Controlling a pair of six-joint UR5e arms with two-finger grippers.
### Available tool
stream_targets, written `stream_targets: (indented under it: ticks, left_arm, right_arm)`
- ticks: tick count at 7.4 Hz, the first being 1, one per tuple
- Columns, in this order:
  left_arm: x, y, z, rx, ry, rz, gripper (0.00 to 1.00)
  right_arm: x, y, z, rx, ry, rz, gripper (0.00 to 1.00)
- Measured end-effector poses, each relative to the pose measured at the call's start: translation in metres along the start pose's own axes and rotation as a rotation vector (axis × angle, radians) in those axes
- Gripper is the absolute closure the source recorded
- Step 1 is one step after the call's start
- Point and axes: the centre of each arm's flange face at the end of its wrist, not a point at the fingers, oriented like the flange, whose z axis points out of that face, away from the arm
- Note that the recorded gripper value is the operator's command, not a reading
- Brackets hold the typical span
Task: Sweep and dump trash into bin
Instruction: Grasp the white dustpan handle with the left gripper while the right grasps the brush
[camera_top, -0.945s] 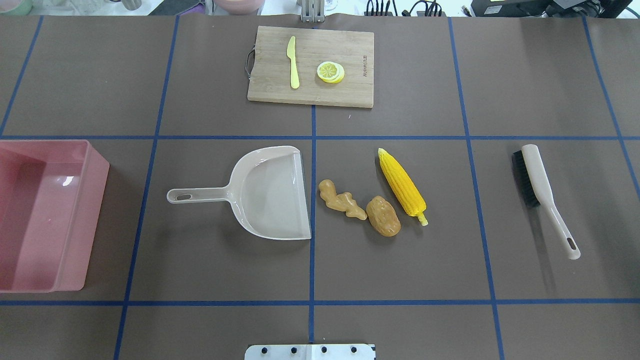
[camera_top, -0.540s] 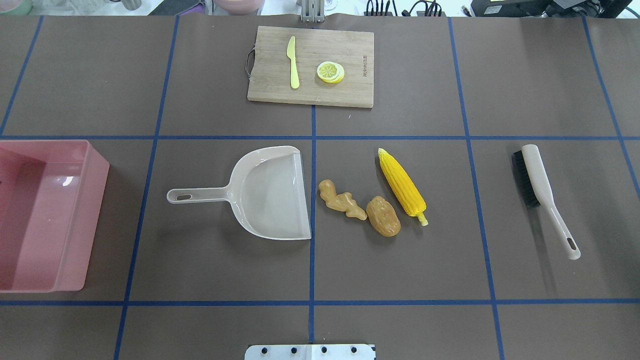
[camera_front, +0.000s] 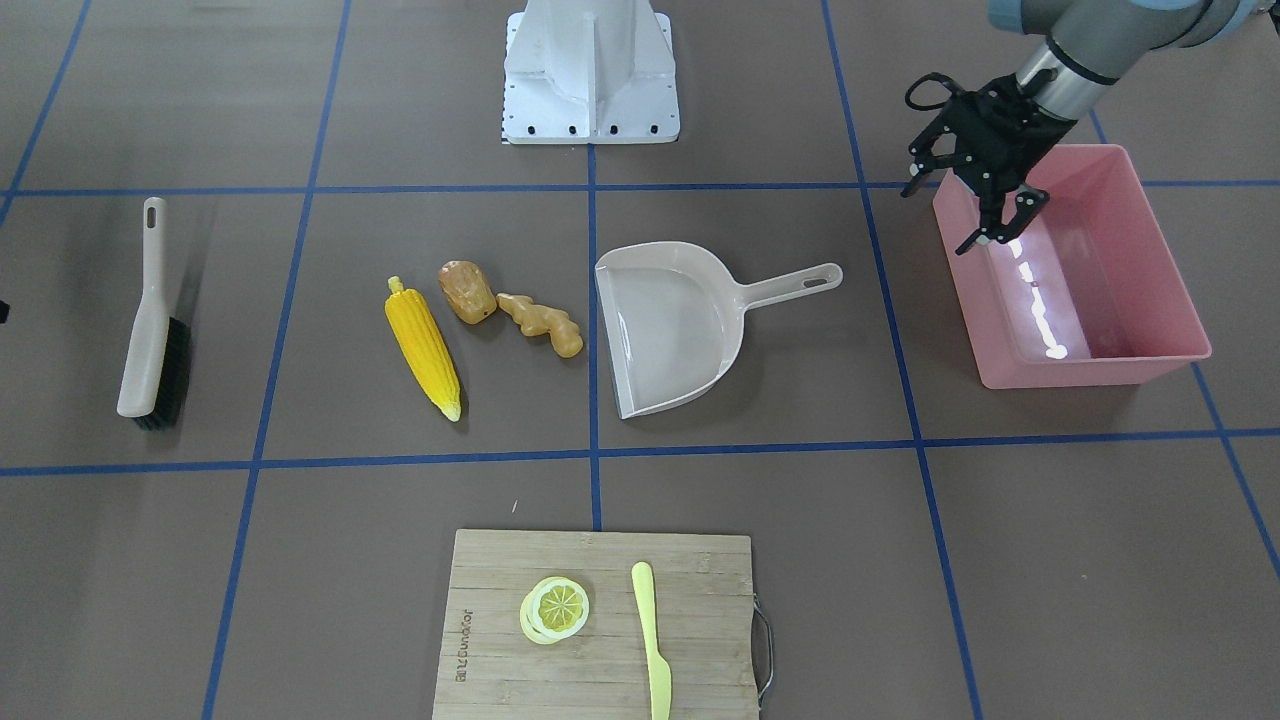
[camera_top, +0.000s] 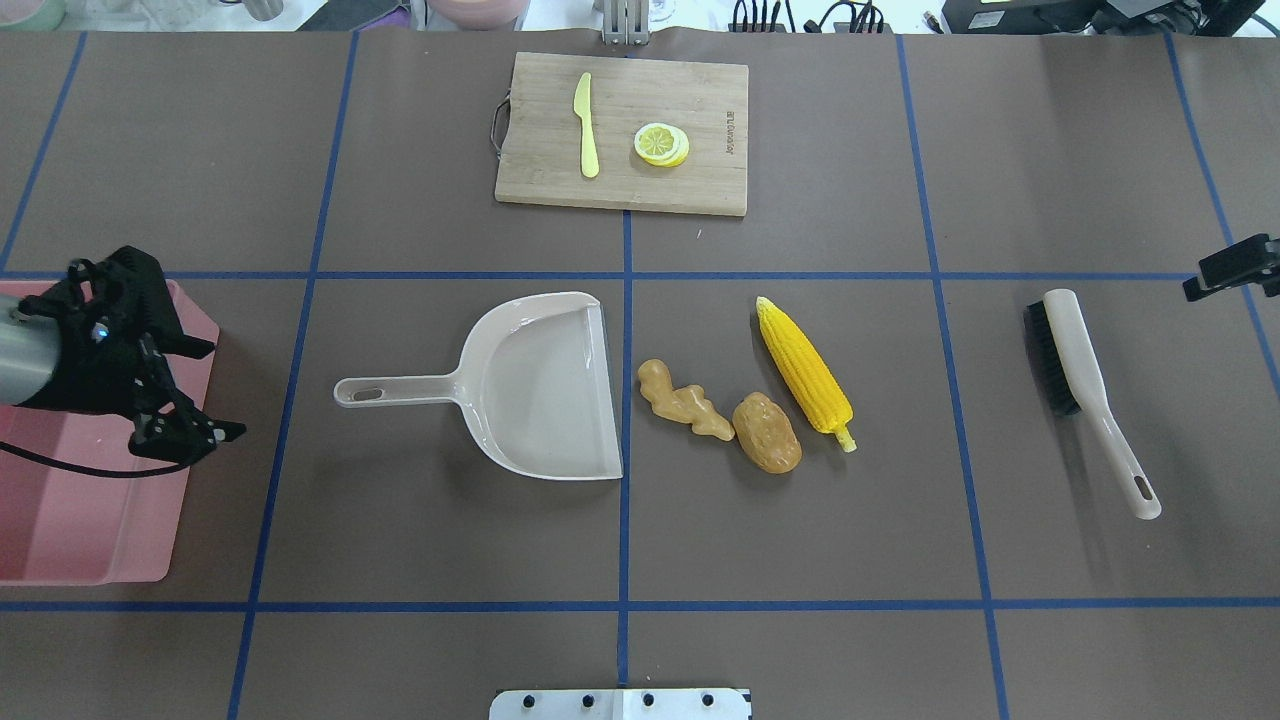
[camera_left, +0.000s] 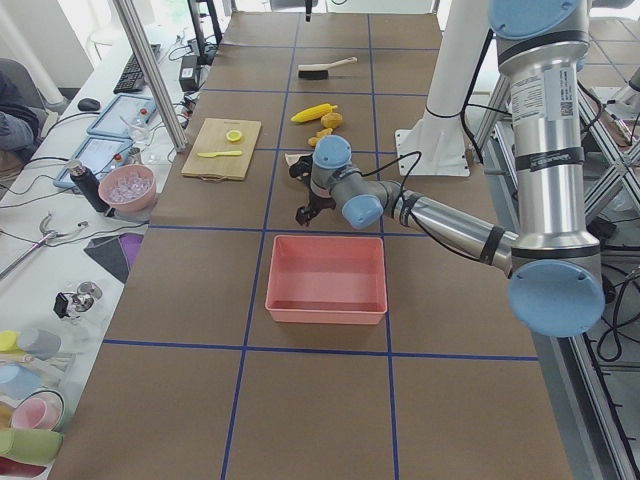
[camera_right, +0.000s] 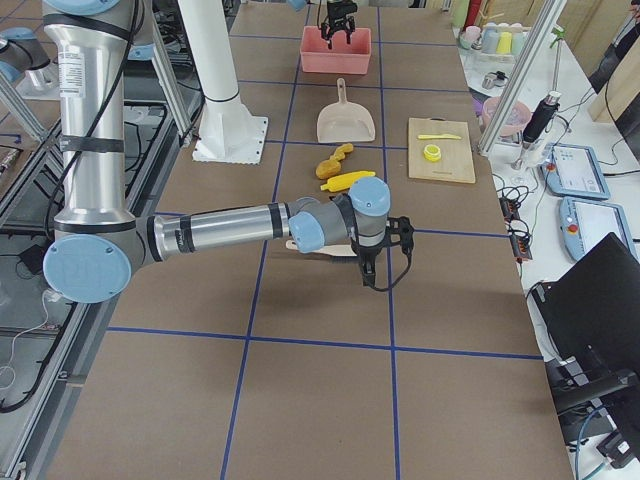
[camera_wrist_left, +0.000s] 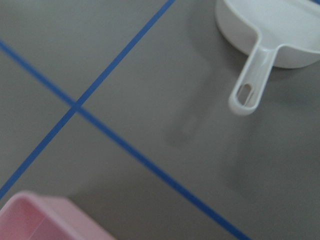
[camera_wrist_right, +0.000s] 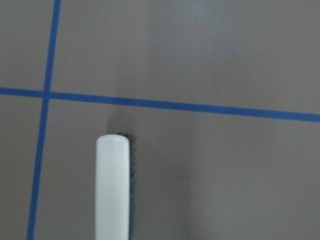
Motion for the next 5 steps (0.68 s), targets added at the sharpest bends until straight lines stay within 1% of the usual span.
stream_targets:
  ticks: [1,3,4,5]
  left_arm:
    - [0.013,-0.014,0.009,0.013,0.011,0.084,0.02]
    - [0.019,-0.040,0.021,-0.005,0.020,0.252,0.02]
    - [0.019,-0.057,0.024,-0.014,0.024,0.294,0.02]
    - [0.020,-0.070,0.025,-0.024,0.028,0.308,0.02]
  right_arm:
    - [-0.030,0.011,0.011,-0.020,-0.003,0.012,0.00]
    - [-0.052,0.040,0.033,-0.036,0.012,0.007,0.00]
    - [-0.055,0.053,0.042,-0.037,0.009,0.006,0.00]
    - [-0.061,0.062,0.052,-0.041,0.011,0.007,0.00]
